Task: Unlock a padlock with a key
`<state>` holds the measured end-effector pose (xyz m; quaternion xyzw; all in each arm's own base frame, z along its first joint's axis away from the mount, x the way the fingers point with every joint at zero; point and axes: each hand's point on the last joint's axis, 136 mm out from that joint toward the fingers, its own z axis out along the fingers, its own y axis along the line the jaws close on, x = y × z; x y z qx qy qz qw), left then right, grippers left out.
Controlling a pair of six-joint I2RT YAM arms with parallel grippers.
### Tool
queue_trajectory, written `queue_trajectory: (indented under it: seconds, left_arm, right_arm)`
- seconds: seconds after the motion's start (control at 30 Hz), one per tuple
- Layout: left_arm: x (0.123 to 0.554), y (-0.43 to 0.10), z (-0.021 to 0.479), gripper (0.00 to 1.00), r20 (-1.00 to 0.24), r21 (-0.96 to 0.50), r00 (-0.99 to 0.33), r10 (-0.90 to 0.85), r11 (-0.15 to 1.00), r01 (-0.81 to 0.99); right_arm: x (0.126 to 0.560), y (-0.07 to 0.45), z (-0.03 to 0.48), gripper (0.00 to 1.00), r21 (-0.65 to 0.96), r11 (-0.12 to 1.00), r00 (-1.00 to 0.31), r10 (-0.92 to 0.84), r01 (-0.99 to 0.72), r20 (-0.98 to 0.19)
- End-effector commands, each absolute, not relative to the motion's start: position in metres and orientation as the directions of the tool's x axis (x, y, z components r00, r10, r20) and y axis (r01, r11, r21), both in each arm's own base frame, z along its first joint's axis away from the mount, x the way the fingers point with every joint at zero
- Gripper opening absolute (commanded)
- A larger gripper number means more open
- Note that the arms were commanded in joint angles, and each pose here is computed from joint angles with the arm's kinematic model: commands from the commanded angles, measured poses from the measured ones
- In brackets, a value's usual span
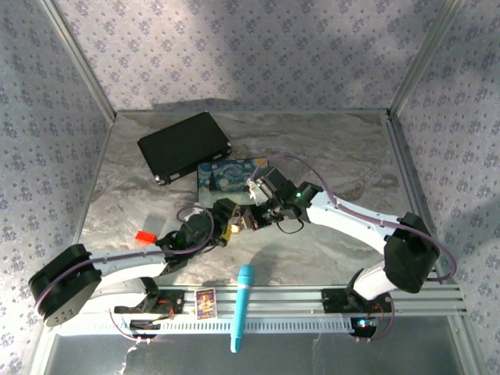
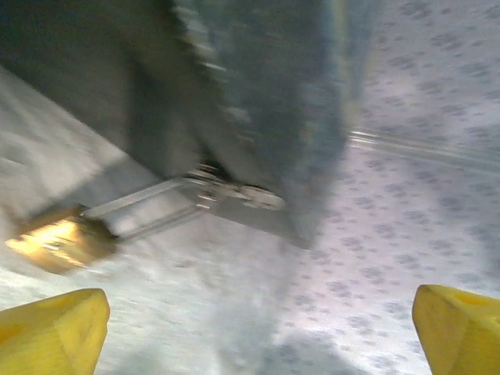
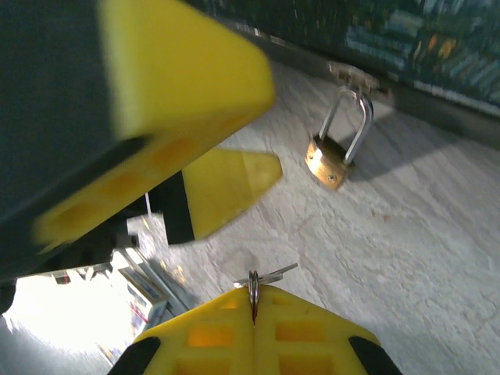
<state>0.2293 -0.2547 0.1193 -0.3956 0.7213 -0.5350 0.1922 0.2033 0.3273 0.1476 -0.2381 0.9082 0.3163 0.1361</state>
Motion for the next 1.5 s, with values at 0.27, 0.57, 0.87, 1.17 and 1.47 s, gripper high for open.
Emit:
queue_trajectory:
  seconds: [0.27,0.57,0.87,1.17,1.47]
  left_arm:
    - [0.234,-0.268,0.167,0.98,0.414,-0.903,-0.596,-0.689,-0.227,-0.365]
    - [0.232,-0.254,0.172,0.61,0.345,-0.927,-0.596,-0.726,-0.165,-0.336]
    - [0.231,-0.24,0.163,0.52,0.321,-0.928,-0.568,-0.758,-0.133,-0.347]
    - [0.23,-0.227,0.156,0.26,0.296,-0.928,-0.539,-0.789,-0.103,-0.358]
    - [0.228,-0.223,0.15,0.05,0.258,-0.928,-0.539,-0.802,-0.051,-0.368]
  right_arm:
    - [0.221,0.387,0.196,0.0,0.525,0.617,-0.787,-0.281,-0.586,-0.549]
    - [0.215,0.377,0.194,0.0,0.518,0.632,-0.793,-0.279,-0.576,-0.541]
    - [0.208,0.363,0.182,0.0,0.507,0.651,-0.805,-0.3,-0.565,-0.512]
    - [0.206,0.358,0.176,0.0,0.506,0.659,-0.813,-0.305,-0.557,-0.497]
    - [0.209,0.354,0.178,0.0,0.487,0.661,-0.803,-0.321,-0.57,-0.503]
